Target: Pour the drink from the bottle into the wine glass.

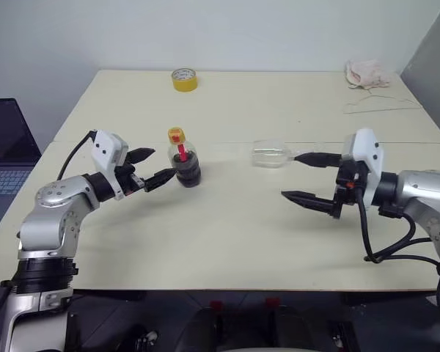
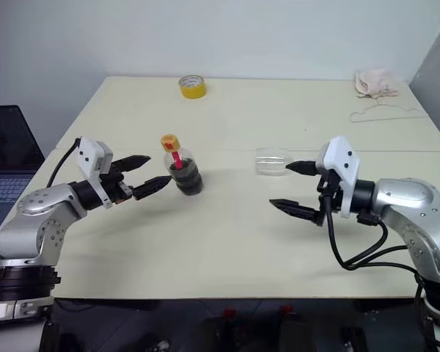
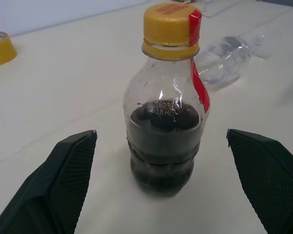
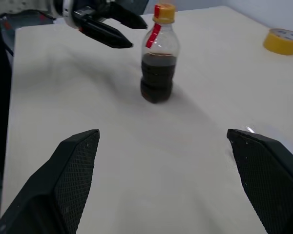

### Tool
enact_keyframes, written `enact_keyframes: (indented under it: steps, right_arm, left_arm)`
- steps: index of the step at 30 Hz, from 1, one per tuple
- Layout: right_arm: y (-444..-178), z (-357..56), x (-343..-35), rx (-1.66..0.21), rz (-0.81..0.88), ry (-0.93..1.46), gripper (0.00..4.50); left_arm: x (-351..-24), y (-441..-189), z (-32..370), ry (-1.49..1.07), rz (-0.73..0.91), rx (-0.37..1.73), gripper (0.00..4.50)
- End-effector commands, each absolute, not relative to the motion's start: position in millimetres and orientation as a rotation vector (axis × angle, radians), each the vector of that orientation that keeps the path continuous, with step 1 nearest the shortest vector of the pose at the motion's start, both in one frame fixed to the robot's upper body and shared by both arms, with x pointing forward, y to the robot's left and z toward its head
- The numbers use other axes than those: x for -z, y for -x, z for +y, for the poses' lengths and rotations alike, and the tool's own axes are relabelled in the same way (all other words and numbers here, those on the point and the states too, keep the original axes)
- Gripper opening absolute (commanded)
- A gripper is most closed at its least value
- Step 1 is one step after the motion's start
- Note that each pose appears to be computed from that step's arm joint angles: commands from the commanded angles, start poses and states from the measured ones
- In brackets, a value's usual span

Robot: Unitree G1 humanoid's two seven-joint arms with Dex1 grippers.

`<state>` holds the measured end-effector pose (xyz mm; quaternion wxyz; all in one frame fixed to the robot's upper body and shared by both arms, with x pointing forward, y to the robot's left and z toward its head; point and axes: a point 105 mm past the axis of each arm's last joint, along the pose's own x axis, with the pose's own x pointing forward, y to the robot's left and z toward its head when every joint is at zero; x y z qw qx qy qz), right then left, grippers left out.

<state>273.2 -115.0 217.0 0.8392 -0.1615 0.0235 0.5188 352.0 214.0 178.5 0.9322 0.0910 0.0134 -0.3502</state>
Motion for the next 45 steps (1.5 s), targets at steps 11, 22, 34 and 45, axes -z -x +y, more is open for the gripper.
enact_keyframes:
  steps: [11,22,34,45]
  right_arm:
    - [-272,-115,-229,-1.08,0.014,0.381,4.47]
    - [-273,-116,-229,-1.075,0.017,0.386,4.47]
    - [-275,-117,-229,-1.064,0.02,0.4,4.47]
    - [-277,-120,-230,-1.05,0.022,0.407,4.5]
  left_arm:
    - [-176,-376,194,-0.203,-0.035,0.728,4.5]
    - [-174,-391,182,-0.178,-0.069,0.751,4.5]
    - [-171,-397,173,-0.166,-0.131,0.761,4.5]
    - [-163,-395,170,-0.152,-0.148,0.746,3.05]
